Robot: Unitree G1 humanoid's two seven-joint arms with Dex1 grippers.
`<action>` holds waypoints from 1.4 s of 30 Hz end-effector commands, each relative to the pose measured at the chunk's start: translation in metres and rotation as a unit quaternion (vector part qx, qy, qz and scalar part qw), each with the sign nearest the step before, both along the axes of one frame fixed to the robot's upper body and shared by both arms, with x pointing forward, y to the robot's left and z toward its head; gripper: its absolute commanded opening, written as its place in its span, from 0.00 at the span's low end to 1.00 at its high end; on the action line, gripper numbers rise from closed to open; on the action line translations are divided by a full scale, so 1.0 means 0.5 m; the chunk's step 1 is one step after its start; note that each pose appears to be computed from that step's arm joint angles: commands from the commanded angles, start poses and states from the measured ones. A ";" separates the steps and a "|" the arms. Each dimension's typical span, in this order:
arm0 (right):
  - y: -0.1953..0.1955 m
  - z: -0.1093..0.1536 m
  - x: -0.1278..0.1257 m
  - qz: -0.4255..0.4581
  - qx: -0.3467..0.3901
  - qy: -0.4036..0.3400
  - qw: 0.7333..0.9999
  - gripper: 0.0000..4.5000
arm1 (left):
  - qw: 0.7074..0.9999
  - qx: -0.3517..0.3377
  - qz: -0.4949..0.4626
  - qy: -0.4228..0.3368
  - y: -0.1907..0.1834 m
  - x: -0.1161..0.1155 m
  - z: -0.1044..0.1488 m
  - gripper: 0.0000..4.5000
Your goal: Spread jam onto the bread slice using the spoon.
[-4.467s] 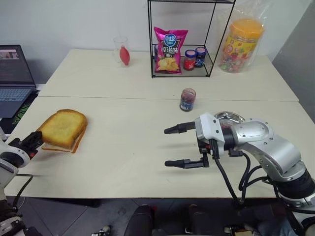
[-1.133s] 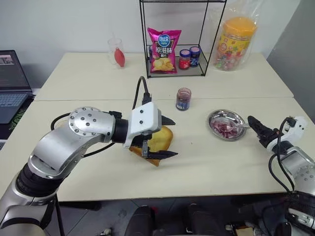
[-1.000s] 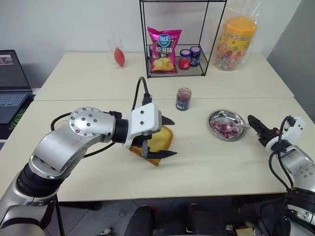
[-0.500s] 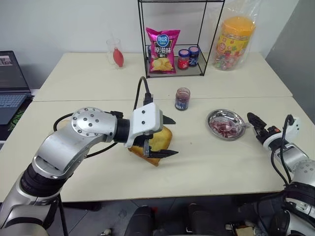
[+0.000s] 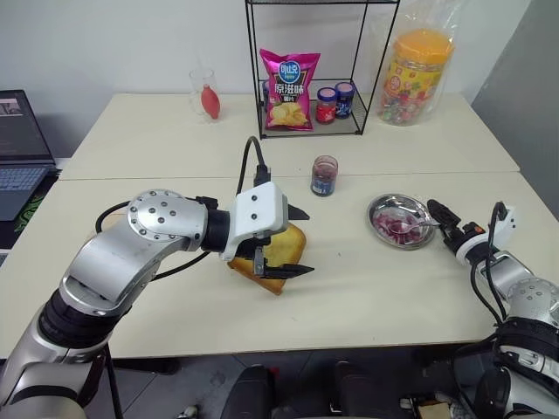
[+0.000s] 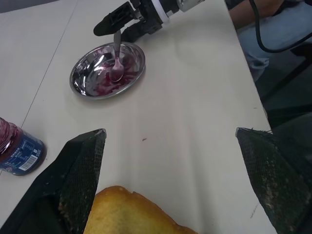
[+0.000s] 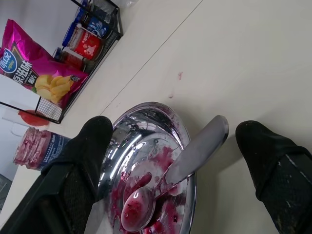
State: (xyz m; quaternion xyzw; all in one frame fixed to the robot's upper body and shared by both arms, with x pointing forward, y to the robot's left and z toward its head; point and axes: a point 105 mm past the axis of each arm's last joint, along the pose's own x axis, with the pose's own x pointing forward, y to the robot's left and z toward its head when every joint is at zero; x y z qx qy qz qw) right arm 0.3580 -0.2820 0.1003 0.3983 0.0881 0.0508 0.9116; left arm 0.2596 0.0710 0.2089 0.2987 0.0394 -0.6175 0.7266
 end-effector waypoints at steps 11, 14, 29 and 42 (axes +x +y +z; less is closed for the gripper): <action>-0.021 0.027 0.008 -0.017 -0.008 -0.033 0.999 0.36 | 1.000 0.003 -0.004 -0.018 0.002 0.001 0.008 1.00; -0.025 0.033 0.008 -0.020 -0.010 -0.038 0.999 0.19 | 1.000 0.005 -0.002 -0.017 0.006 0.002 0.008 1.00; 0.030 0.197 -0.022 0.022 -0.056 -0.136 0.989 0.01 | 0.982 -0.046 0.175 -0.053 0.104 0.070 0.044 1.00; 0.281 0.373 0.049 0.159 -0.218 -0.253 0.929 0.01 | 0.955 -0.082 0.284 -0.029 0.171 0.106 0.028 1.00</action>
